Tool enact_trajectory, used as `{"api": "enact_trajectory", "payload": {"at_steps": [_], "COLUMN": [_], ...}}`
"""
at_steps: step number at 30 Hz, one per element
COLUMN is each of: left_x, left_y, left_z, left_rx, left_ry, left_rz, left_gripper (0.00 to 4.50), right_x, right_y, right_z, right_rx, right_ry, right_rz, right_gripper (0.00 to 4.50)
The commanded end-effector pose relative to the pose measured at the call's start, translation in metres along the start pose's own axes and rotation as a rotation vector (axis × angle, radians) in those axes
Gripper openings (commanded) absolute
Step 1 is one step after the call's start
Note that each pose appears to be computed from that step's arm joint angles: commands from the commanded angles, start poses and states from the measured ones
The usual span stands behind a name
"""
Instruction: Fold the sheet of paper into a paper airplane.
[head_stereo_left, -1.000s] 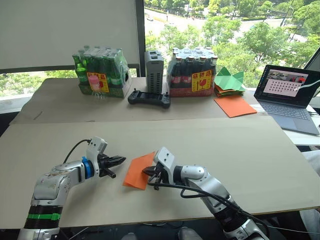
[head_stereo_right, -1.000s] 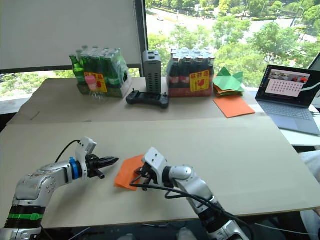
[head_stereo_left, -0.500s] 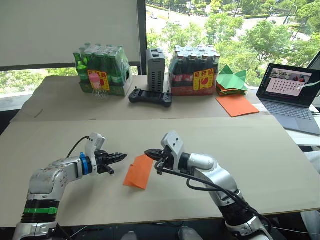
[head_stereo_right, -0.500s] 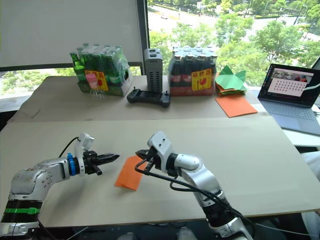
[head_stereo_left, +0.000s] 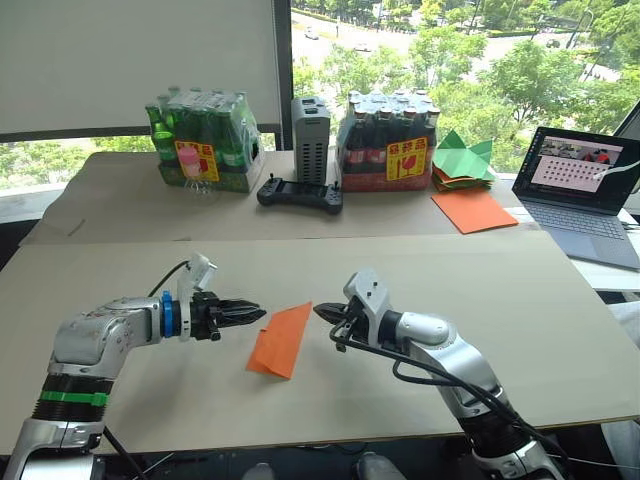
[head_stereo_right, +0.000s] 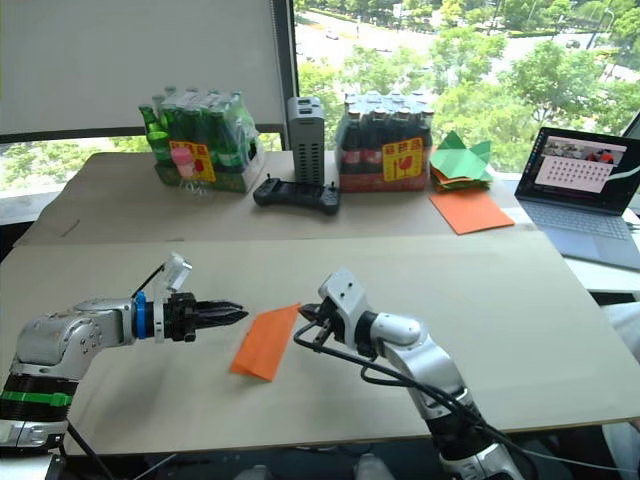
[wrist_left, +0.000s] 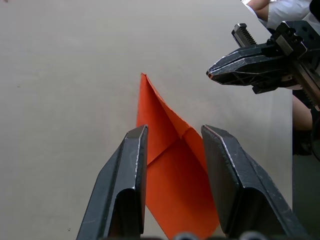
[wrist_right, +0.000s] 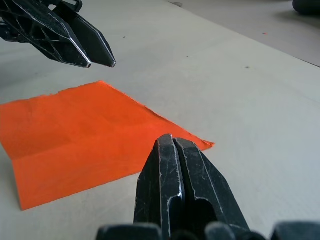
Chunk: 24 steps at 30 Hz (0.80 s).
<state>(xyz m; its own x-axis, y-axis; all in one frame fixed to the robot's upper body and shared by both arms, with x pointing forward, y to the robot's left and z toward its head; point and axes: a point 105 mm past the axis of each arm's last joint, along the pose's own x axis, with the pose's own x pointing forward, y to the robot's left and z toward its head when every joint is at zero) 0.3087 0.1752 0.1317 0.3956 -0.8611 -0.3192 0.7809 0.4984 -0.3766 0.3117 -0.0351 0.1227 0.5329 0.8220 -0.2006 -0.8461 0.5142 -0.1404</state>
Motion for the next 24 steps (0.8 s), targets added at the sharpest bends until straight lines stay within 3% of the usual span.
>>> {"api": "enact_trajectory", "payload": {"at_steps": [1,8,24], "left_x": [0.001,0.009,0.027], "left_y": [-0.004,-0.004,-0.009], "left_z": [0.012,0.028,0.014], "left_rx": [0.009,-0.020,-0.004], "left_ry": [0.003,0.000,0.095], "left_rz": [-0.061,-0.120,-0.183], "left_gripper": [1.81,1.81,1.81], "right_x": [-0.003,-0.007,-0.009], "right_y": [0.002,0.001,0.000], "right_z": [0.012,0.010,0.008], "right_rx": [-0.018,-0.014,-0.005], "right_ry": [-0.043,-0.034,-0.027], "right_rz": [-0.004,-0.026,-0.059], "right_gripper": [0.00,0.00,0.00]}}
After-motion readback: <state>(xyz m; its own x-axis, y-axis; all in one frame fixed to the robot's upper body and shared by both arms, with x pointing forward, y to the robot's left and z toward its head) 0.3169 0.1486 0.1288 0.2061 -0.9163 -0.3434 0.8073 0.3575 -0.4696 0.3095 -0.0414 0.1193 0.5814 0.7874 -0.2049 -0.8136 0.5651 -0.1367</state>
